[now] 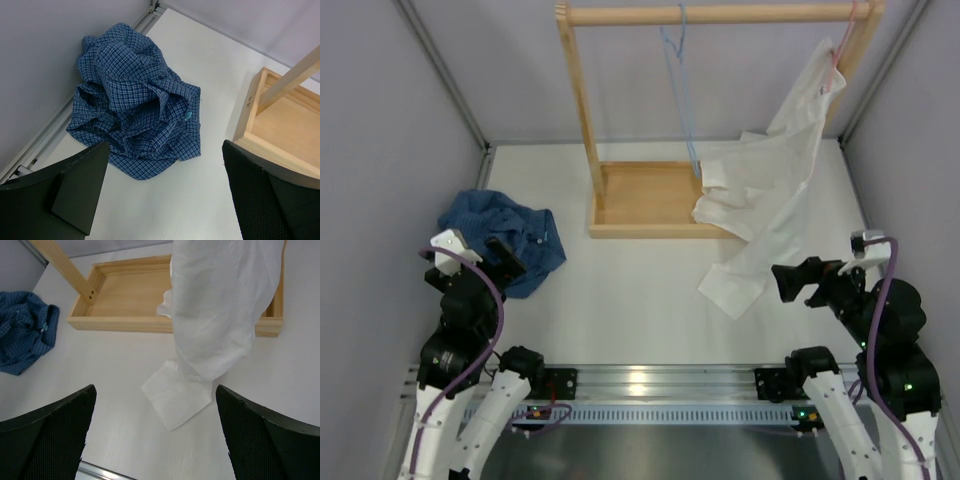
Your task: Place the shirt on the hanger
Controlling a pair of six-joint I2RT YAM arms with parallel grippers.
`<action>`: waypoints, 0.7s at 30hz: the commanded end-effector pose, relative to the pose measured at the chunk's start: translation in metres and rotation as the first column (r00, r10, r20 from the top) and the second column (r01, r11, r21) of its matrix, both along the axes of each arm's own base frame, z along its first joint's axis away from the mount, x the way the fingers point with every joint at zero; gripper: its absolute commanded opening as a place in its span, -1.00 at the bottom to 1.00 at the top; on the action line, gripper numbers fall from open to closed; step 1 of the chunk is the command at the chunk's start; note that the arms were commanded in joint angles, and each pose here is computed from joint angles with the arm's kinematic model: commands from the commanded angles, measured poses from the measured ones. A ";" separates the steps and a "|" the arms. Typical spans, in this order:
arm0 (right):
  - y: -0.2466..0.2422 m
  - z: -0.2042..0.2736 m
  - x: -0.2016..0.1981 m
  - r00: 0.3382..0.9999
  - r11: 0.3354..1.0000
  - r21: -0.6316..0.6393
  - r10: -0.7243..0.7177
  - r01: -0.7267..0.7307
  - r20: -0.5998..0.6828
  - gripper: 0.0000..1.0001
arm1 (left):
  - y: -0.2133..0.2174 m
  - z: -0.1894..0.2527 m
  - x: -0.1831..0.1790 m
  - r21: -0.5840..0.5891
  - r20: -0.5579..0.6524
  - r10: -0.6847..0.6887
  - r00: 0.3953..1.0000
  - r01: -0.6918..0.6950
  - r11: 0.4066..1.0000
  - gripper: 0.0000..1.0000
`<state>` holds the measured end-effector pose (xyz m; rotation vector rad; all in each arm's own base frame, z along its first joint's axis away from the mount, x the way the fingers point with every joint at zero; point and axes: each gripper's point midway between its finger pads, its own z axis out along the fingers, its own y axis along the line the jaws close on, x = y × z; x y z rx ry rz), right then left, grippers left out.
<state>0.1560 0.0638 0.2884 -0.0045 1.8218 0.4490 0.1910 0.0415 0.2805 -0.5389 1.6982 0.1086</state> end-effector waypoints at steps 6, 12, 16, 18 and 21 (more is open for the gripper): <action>0.044 0.036 -0.022 0.946 0.958 0.057 0.265 -0.280 0.189 0.99 | 0.009 0.003 0.013 -0.011 -0.040 0.105 0.994 -0.106 0.994 0.96; 0.062 0.045 -0.033 0.898 0.914 0.120 0.346 -0.389 0.271 0.99 | 0.001 -0.020 0.046 -0.025 -0.206 0.174 0.963 -0.183 0.983 0.96; 0.058 0.040 -0.024 0.915 0.924 0.153 0.302 -0.349 0.267 0.99 | -0.031 -0.056 0.085 -0.202 -0.272 0.141 0.952 -0.199 0.959 0.96; 0.058 0.037 -0.022 0.921 0.924 0.170 0.294 -0.342 0.256 0.99 | -0.020 -0.073 0.097 -0.160 -0.294 0.245 0.924 -0.301 0.940 0.96; 0.063 0.034 -0.024 0.912 0.911 0.173 0.330 -0.375 0.244 0.99 | 0.008 -0.082 0.108 -0.087 -0.331 0.367 0.870 -0.415 0.906 0.96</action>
